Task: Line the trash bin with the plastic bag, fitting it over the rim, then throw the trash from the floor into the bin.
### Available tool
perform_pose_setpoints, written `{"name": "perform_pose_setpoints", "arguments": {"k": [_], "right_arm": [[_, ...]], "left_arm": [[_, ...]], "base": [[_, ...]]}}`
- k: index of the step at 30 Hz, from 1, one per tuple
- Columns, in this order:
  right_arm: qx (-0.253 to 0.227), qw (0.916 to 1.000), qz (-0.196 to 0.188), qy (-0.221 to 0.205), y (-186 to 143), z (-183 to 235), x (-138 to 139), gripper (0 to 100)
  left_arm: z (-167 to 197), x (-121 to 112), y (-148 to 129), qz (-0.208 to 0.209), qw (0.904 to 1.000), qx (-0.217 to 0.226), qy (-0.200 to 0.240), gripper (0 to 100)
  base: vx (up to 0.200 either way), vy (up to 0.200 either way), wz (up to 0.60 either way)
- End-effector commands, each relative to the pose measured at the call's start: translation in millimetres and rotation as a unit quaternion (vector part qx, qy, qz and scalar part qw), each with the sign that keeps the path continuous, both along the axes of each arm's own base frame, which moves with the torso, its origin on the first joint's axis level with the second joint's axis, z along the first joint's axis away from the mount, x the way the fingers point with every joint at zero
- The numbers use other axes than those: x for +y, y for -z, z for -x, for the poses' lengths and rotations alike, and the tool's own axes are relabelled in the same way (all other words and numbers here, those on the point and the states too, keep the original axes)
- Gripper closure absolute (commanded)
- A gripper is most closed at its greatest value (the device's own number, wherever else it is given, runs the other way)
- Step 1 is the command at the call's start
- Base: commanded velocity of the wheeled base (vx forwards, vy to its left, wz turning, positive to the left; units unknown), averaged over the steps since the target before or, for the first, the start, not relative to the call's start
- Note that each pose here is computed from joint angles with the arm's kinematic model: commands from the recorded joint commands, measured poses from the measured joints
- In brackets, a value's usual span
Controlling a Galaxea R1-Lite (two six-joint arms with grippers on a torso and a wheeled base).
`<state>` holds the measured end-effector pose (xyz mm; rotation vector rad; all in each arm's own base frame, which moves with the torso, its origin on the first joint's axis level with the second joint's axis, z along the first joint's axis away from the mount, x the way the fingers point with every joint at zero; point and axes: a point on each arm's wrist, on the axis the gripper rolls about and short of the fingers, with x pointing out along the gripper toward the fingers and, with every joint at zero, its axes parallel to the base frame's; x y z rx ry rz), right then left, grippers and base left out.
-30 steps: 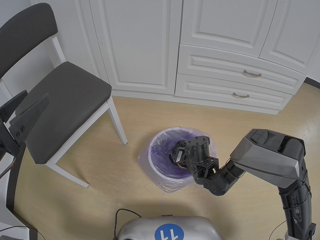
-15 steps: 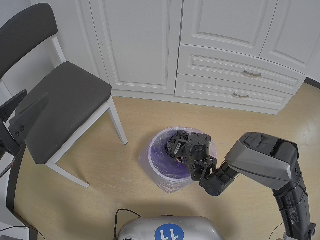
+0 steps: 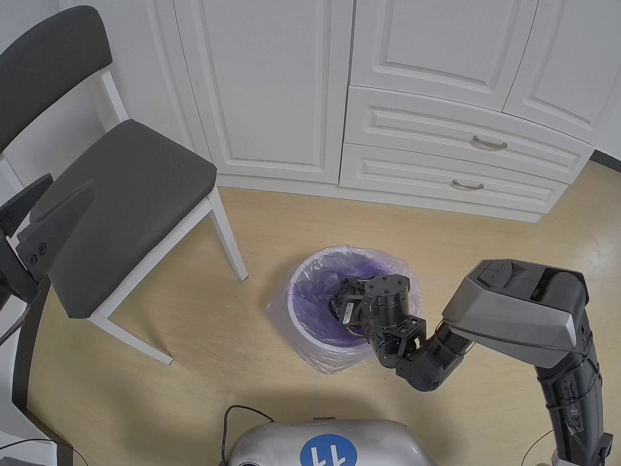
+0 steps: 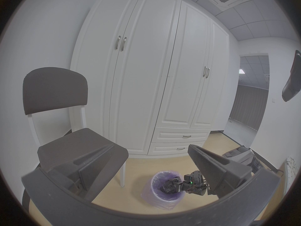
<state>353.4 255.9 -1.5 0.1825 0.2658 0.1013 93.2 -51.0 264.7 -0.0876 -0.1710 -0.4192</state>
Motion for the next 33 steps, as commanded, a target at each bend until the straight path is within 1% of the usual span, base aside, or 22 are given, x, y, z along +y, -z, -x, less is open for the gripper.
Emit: {"name": "perform_pose_setpoints", "arguments": {"k": [1, 6, 10, 15, 18, 22, 23, 33], "right_arm": [[0.004, 1.0000, -0.002, 0.001, 16, -7, 5, 100], [0.004, 0.9998, -0.016, 0.010, 27, -16, 6, 100], [0.004, 0.9997, -0.020, 0.013, 32, -20, 7, 100], [0.000, 0.9996, -0.024, 0.014, 30, -21, 7, 100], [-0.004, 0.9992, -0.036, 0.017, 24, -21, 7, 100], [-0.012, 0.9988, -0.044, 0.021, 16, -22, 8, 100], [-0.012, 0.9988, -0.044, 0.021, 16, -22, 8, 0], [-0.031, 0.9976, -0.058, 0.021, -9, -19, 7, 0]], "left_arm": [[0, 0, 0, 0.000, 1.0000, 0.001, 0.000, 0], [-1, 0, 1, -0.001, 1.0000, 0.002, 0.000, 0], [-1, 0, 0, -0.001, 1.0000, 0.001, 0.000, 0], [-1, 0, 0, -0.001, 1.0000, 0.001, 0.000, 0], [-1, 0, 0, -0.001, 1.0000, 0.001, 0.000, 0], [0, 0, 0, 0.000, 1.0000, 0.001, 0.000, 0], [0, 0, 0, 0.000, 1.0000, 0.001, 0.000, 0], [0, 0, 1, -0.001, 1.0000, 0.001, 0.000, 0]], "base": [[0.000, 0.000, 0.00], [0.000, 0.000, 0.00], [0.000, 0.000, 0.00], [0.000, 0.000, 0.00], [0.000, 0.000, 0.00], [0.000, 0.000, 0.00], [0.000, 0.000, 0.00], [0.000, 0.000, 0.00]]}}
